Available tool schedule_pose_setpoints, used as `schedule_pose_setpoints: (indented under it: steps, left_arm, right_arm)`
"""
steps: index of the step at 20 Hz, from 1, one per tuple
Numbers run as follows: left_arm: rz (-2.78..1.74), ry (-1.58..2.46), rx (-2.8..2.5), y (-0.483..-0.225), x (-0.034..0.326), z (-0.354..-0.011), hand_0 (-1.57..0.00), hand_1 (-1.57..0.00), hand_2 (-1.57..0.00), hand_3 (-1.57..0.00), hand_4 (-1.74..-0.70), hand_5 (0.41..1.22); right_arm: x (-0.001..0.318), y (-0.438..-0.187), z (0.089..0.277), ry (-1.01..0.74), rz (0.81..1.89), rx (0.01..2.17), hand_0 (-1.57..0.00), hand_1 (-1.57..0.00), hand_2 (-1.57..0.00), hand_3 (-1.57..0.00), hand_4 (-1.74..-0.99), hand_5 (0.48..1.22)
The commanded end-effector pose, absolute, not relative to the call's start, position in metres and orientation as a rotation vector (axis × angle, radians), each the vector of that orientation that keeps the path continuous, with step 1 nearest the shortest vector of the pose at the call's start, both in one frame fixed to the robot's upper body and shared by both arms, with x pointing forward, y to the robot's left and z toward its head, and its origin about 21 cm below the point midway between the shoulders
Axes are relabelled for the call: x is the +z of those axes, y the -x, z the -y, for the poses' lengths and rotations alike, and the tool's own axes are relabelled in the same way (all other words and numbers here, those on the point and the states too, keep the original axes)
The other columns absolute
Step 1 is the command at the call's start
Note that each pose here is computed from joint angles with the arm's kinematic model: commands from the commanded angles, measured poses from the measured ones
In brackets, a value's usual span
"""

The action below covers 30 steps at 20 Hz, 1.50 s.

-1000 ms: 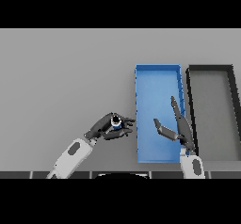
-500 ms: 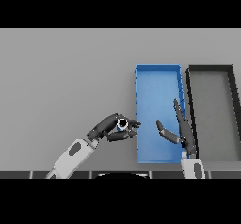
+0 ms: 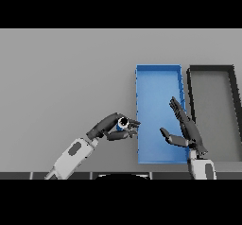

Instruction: Pick up the blue pipe and place it into the blue bin.

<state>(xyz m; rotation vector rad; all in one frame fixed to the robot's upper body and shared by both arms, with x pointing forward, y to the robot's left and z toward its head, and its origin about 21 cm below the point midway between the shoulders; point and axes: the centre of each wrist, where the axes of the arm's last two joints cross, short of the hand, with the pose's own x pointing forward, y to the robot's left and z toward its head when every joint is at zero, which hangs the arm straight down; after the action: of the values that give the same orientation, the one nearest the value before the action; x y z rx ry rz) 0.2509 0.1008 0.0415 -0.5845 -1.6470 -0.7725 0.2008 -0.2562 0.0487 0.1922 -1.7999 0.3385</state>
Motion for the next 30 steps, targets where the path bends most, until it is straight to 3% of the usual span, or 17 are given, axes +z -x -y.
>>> schedule_pose_setpoints:
  steps: [1,4,7,11,14,23,24,26,28,29,30]
  left_arm:
    - [1.645,0.585,-0.775,-0.251,0.042,-0.099,-1.57,-1.57,-1.57,-1.50,-1.74,1.221]
    - [1.661,0.577,-0.783,-0.248,0.044,-0.098,-1.57,-1.57,-1.57,-1.49,-1.74,1.221]
    - [1.660,0.576,-0.790,-0.250,0.045,-0.098,-1.57,-1.57,-1.57,-1.49,-1.74,1.221]
    - [1.657,0.582,-0.792,-0.250,0.042,-0.099,-1.57,-1.57,-1.57,-1.48,-1.74,1.221]
    - [1.668,0.601,-0.794,-0.251,0.045,-0.098,-1.57,-1.57,-1.57,-1.49,-1.74,1.221]
    - [1.657,0.597,-0.833,-0.253,0.045,-0.107,-1.57,-1.57,-1.57,-1.54,-1.74,1.221]
    - [1.639,0.621,-0.826,-0.251,0.041,-0.107,-1.57,-1.57,-1.57,-1.48,-1.74,1.221]
    - [1.602,0.531,-0.931,-0.252,0.048,-0.105,-1.18,-1.08,-1.06,-1.03,-1.68,1.221]
    - [1.535,0.474,-0.993,-0.252,0.051,-0.105,-0.82,-0.71,-0.68,-0.66,-1.48,1.221]
    - [1.569,0.491,-0.961,-0.251,0.047,-0.105,-0.78,-0.71,-0.69,-0.58,-1.53,1.221]
    - [1.597,0.478,-0.939,-0.253,0.046,-0.104,-0.94,-0.88,-0.86,-0.78,-1.57,1.221]
  right_arm:
    - [0.062,-0.205,0.258,-0.248,1.798,0.379,0.00,0.00,0.00,0.00,-1.256,0.558]
    - [0.102,-0.209,0.250,-0.384,1.767,0.559,0.00,0.00,0.00,0.00,-1.314,0.500]
    - [0.128,-0.214,0.230,-0.459,1.732,0.704,0.00,0.00,0.00,0.00,-1.306,0.502]
    - [0.140,-0.228,0.204,-0.498,1.711,0.881,0.00,0.00,0.00,0.00,-1.306,0.521]
    - [0.147,-0.236,0.179,-0.547,1.687,0.973,0.00,0.00,0.00,0.00,-1.253,0.529]
    - [0.158,-0.260,0.128,-0.631,1.640,1.114,0.00,-0.01,-0.03,0.00,-1.222,0.506]
    - [0.160,-0.265,0.122,-0.632,1.634,1.122,-0.05,-0.08,-0.10,-0.05,-1.245,0.506]
    - [0.163,-0.268,0.113,-0.655,1.617,1.167,-0.35,-0.38,-0.38,-0.30,-1.335,0.507]
    - [0.163,-0.274,0.108,-0.655,1.602,1.200,-0.72,-0.70,-0.74,-0.63,-1.430,0.522]
    - [0.163,-0.275,0.105,-0.693,1.603,1.202,-0.89,-0.87,-0.91,-0.77,-1.486,0.550]
    - [0.163,-0.275,0.103,-0.740,1.590,1.206,-1.02,-1.01,-1.04,-0.87,-1.530,0.606]
